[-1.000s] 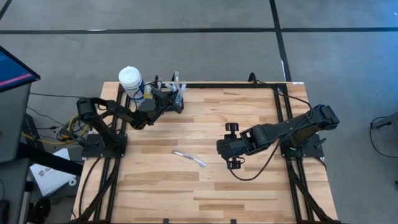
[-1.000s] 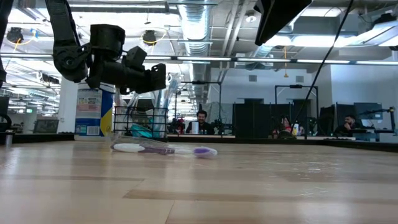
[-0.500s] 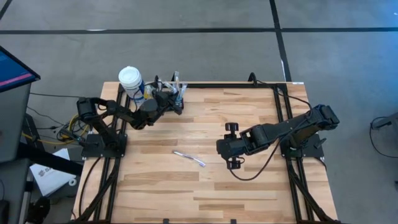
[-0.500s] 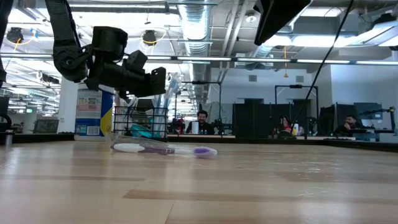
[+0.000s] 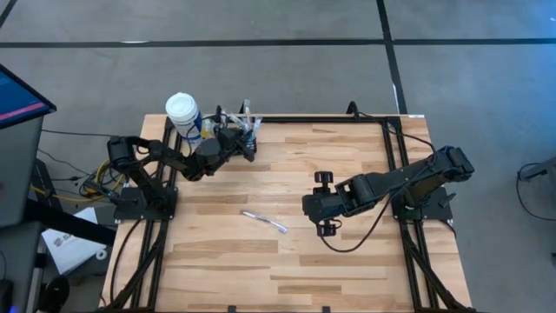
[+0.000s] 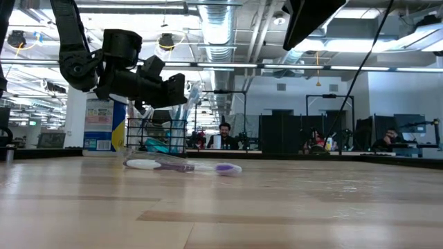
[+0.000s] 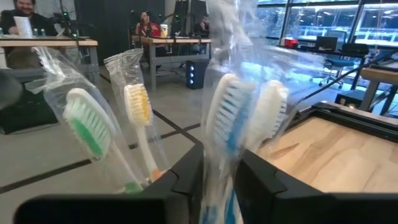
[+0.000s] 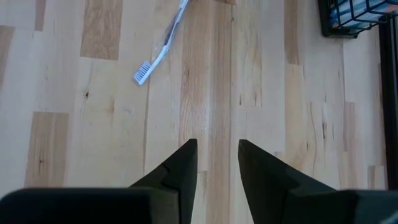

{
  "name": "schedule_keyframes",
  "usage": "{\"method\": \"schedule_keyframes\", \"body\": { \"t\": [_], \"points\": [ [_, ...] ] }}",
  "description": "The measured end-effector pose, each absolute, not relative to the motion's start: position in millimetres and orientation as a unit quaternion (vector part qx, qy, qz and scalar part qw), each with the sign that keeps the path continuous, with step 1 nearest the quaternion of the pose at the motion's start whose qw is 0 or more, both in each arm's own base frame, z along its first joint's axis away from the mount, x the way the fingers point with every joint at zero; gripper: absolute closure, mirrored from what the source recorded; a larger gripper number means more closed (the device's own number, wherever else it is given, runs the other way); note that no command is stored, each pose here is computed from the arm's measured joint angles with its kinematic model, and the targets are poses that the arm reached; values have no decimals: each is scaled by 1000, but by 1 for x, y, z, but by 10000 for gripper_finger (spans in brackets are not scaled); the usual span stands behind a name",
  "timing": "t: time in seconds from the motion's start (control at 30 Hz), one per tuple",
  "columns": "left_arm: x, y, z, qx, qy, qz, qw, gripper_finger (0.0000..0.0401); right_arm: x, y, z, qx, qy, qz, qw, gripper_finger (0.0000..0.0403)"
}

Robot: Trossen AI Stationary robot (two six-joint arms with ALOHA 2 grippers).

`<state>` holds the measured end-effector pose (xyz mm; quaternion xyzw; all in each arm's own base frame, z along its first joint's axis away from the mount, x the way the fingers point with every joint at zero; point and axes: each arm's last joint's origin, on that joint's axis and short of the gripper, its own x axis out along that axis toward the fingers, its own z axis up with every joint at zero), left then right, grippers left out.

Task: Pick & Place toothbrushing station
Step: Put the blue toothbrush into the black wire organizer, then put the purple toothbrush into the black wire organizer

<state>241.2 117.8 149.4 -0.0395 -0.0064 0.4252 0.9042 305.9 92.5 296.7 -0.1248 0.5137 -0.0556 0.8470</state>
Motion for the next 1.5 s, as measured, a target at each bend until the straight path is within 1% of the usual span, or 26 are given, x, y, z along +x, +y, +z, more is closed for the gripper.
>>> {"method": "schedule_keyframes", "body": {
  "t": [0.17, 0.33, 0.57, 0.73, 0.77, 0.83, 0.9, 1.0, 1.1, 1.2, 1.3, 1.5],
  "points": [
    [240, 117, 157, -40, -21, 421, 906, 293, 306, 93, 297, -125, 514, -56, 847, 295],
    [234, 114, 181, -41, -68, 409, 909, 272, 306, 93, 297, -124, 514, -56, 847, 295],
    [224, 105, 209, -40, -92, 373, 922, 272, 307, 93, 296, -123, 512, -56, 848, 295],
    [219, 89, 227, -42, -112, 338, 934, 276, 320, 96, 290, -114, 492, -56, 861, 295],
    [218, 84, 229, -42, -108, 330, 937, 277, 325, 97, 288, -110, 486, -57, 865, 295],
    [218, 75, 233, -45, -105, 312, 943, 279, 327, 97, 277, -116, 506, -57, 853, 295],
    [218, 66, 233, -45, -83, 295, 951, 282, 336, 100, 271, -113, 499, -56, 858, 295],
    [221, 51, 232, -46, -67, 263, 961, 287, 344, 103, 257, -119, 506, -54, 853, 295],
    [223, 37, 229, -46, -50, 231, 971, 290, 356, 107, 240, -129, 507, -34, 851, 295],
    [226, 24, 226, -45, -34, 197, 979, 291, 368, 111, 230, -117, 497, -14, 860, 295],
    [227, 11, 221, -42, -10, 150, 988, 291, 373, 111, 216, -116, 510, -8, 853, 295],
    [228, -14, 214, -38, 31, 47, 998, 291, 381, 109, 202, -106, 516, -6, 850, 295]
  ]
}}
